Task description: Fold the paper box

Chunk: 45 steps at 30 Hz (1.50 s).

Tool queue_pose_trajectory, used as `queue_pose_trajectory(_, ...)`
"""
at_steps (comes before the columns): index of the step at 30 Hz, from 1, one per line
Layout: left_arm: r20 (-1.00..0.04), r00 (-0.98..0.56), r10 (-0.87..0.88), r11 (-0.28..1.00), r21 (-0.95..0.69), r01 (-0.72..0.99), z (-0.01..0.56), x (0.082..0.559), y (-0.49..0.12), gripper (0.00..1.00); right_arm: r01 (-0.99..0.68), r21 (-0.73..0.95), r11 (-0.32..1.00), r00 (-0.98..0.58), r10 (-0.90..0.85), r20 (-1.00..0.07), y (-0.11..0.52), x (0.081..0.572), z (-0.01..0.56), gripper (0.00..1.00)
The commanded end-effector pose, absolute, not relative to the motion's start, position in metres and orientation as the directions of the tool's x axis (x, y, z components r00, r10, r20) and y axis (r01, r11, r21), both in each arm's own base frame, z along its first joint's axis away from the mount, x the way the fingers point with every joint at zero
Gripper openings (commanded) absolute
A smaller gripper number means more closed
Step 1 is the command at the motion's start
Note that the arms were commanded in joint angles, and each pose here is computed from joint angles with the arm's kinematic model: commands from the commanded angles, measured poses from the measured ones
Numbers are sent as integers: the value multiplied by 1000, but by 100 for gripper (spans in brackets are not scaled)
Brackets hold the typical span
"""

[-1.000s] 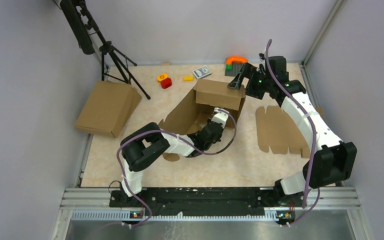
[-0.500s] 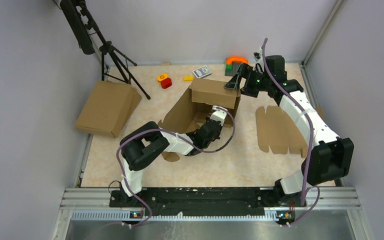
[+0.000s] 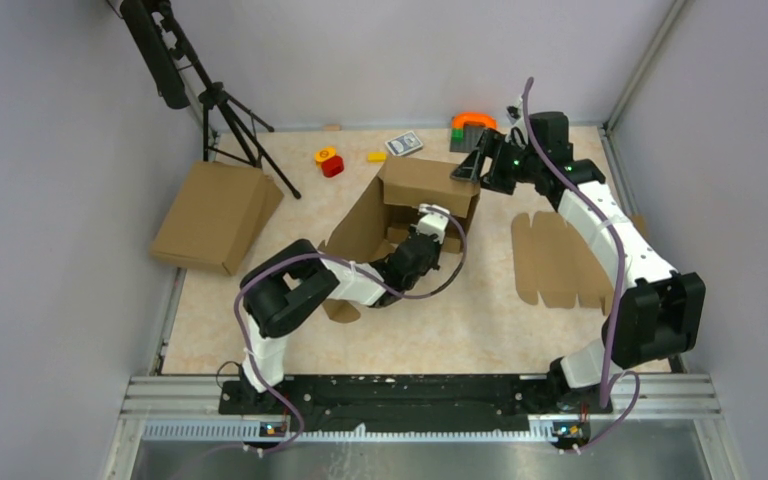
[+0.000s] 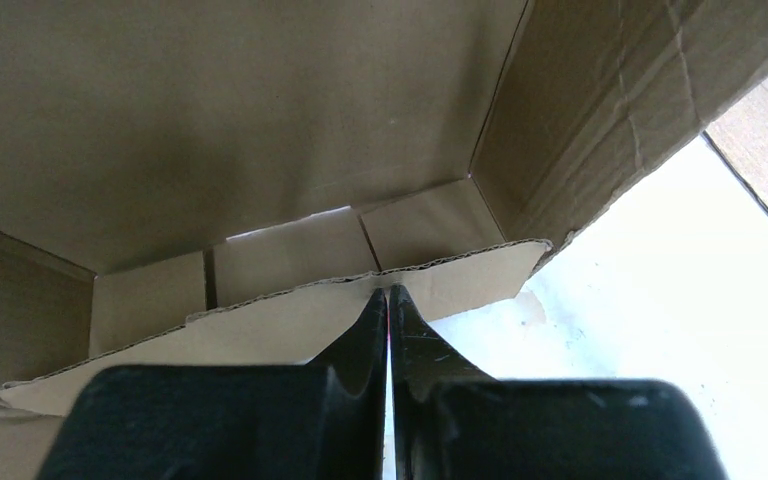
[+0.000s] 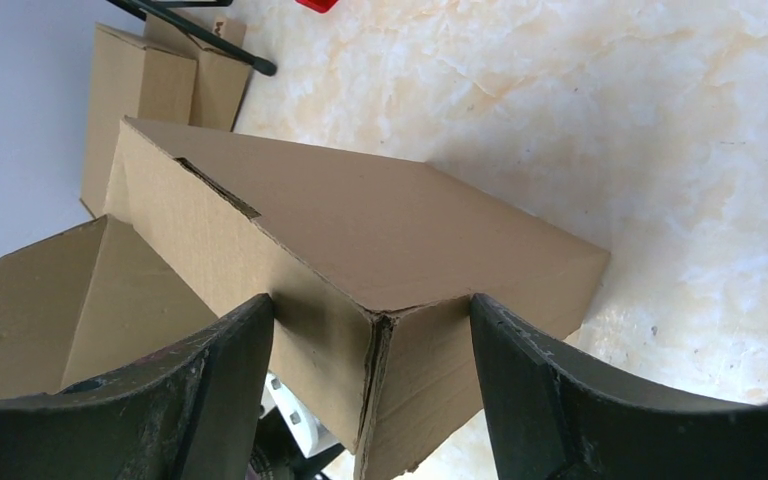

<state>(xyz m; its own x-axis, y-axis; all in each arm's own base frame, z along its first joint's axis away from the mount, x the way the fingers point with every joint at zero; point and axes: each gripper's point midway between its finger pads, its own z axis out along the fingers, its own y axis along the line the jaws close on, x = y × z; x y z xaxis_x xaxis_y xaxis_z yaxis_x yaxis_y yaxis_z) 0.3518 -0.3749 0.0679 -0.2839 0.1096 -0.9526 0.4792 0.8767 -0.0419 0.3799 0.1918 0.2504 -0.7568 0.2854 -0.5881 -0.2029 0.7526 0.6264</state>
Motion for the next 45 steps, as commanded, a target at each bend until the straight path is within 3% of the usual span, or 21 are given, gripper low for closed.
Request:
queue_pose_trajectory(1,-968,-244,60,869,-70,489,76,365,-389,0,-202,616,761,-763,273,-587,189,383,241,69)
queue_pose_trajectory(15,-946,-313,89,887,-67,457,50,382,-396,0,-206,628,751,-769,273,-579,192,383,242,69)
queue_pose_trajectory(33,-816,-536,215,920,-14,391,-11,378,-378,0,-202,623,755,-761,280,-585,192,393,242,68)
queue_pose_trajectory(36,-808,-545,226,921,-5,390,-12,375,-373,0,-199,613,765,-748,286,-599,190,397,248,73)
queue_pose_trajectory(40,-803,-550,229,919,-8,393,-9,369,-368,0,-188,599,778,-722,304,-622,184,400,256,90)
queue_pose_trajectory(45,-786,-570,239,913,-19,408,-11,357,-362,0,-208,596,775,-681,323,-657,182,402,273,94)
